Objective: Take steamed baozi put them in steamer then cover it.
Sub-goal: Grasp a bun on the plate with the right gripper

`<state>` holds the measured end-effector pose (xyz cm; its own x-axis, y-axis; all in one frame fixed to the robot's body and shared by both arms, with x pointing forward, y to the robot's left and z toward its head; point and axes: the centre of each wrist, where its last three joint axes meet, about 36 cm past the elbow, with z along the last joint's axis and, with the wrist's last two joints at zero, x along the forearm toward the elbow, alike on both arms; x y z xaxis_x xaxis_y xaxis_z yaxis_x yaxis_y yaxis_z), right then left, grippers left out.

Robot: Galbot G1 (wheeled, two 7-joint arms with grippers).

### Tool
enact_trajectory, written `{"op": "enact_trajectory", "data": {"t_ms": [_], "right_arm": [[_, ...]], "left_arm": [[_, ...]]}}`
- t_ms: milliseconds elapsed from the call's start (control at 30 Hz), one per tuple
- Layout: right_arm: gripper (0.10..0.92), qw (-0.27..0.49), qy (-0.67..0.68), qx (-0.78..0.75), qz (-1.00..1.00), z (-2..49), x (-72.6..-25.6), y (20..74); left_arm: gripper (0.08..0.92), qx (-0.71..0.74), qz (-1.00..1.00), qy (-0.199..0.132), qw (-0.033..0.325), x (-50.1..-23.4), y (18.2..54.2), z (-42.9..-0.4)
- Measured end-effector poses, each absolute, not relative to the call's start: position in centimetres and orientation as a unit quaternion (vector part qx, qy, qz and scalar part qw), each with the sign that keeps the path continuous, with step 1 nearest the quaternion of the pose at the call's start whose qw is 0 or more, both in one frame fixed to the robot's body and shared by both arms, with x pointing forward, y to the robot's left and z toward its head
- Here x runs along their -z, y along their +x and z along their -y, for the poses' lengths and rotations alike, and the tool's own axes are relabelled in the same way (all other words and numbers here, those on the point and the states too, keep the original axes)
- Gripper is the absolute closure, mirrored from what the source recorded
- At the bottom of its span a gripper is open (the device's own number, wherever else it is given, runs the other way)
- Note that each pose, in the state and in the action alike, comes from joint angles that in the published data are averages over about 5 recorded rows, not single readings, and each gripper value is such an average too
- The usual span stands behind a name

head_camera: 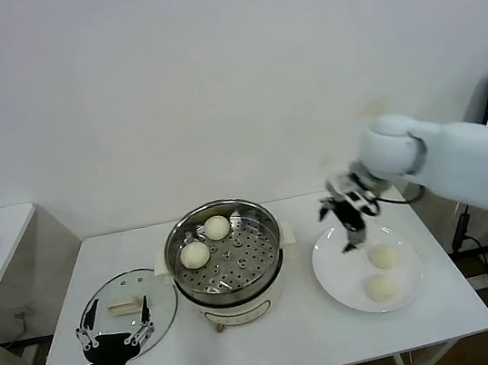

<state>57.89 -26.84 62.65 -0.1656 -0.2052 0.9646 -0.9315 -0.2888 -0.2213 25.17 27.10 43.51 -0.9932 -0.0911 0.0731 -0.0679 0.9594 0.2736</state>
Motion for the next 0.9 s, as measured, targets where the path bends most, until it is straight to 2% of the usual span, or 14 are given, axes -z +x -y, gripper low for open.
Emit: {"op": "enact_trajectory", "data": {"t_ms": [367, 900], "right_arm": [[0.2, 0.363, 0.544, -0.567, 0.502, 32.5, -55.0, 54.6], [0.2, 0.392, 0.524, -0.572, 0.494, 33.5, -48.2, 54.9]], "left_arm": [[0.177, 0.138, 0.988, 0.041, 0.047, -43.2, 25.0, -26.9], [0.177, 0.139, 0.988, 0.049, 0.052, -42.9, 25.0, -27.3]]}}
